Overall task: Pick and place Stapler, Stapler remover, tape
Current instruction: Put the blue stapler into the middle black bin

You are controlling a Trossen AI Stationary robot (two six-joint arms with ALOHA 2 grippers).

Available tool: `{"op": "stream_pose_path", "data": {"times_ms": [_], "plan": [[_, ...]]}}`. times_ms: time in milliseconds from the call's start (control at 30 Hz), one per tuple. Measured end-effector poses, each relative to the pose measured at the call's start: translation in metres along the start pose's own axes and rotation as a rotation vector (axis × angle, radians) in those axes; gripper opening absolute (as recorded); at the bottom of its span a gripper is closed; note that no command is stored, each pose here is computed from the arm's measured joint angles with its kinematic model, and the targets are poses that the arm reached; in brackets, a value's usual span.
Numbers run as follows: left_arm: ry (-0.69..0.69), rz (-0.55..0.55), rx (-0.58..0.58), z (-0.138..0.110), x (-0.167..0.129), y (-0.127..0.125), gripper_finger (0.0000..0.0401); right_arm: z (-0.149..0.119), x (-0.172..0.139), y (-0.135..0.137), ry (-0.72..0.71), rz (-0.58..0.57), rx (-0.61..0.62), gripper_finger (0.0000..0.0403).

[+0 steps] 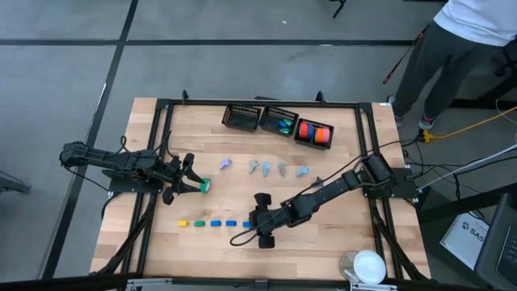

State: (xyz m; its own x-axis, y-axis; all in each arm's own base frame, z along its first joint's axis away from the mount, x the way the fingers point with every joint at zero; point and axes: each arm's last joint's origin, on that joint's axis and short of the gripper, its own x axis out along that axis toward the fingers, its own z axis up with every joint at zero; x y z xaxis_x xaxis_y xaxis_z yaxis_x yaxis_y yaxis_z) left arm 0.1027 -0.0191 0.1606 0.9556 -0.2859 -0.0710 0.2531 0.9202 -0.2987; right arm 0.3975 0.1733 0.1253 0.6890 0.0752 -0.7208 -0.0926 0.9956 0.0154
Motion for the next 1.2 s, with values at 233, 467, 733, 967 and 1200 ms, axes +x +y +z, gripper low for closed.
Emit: {"op": "stream_pose_path", "data": {"times_ms": [233, 467, 733, 967, 1200], "plan": [[0.0, 0.0, 0.0, 0.0, 0.0, 0.0, 0.015, -0.007, 0.01, 0.0, 0.015, -0.004, -0.015, 0.0168], [0.0, 0.0, 0.0, 0.0, 0.0, 0.0, 0.015, -0.008, 0.013, 0.001, 0.007, -0.002, -0.032, 0.0159], [0.0, 0.0, 0.0, 0.0, 0.0, 0.0, 0.015, -0.008, 0.013, 0.001, 0.001, -0.001, -0.058, 0.0075], [0.0, 0.0, 0.0, 0.0, 0.0, 0.0, 0.015, -0.002, 0.013, -0.001, -0.042, 0.008, -0.117, 0.0073], [0.0, 0.0, 0.0, 0.0, 0.0, 0.0, 0.015, 0.012, 0.005, -0.015, -0.094, 0.011, -0.154, 0.0077]]}}
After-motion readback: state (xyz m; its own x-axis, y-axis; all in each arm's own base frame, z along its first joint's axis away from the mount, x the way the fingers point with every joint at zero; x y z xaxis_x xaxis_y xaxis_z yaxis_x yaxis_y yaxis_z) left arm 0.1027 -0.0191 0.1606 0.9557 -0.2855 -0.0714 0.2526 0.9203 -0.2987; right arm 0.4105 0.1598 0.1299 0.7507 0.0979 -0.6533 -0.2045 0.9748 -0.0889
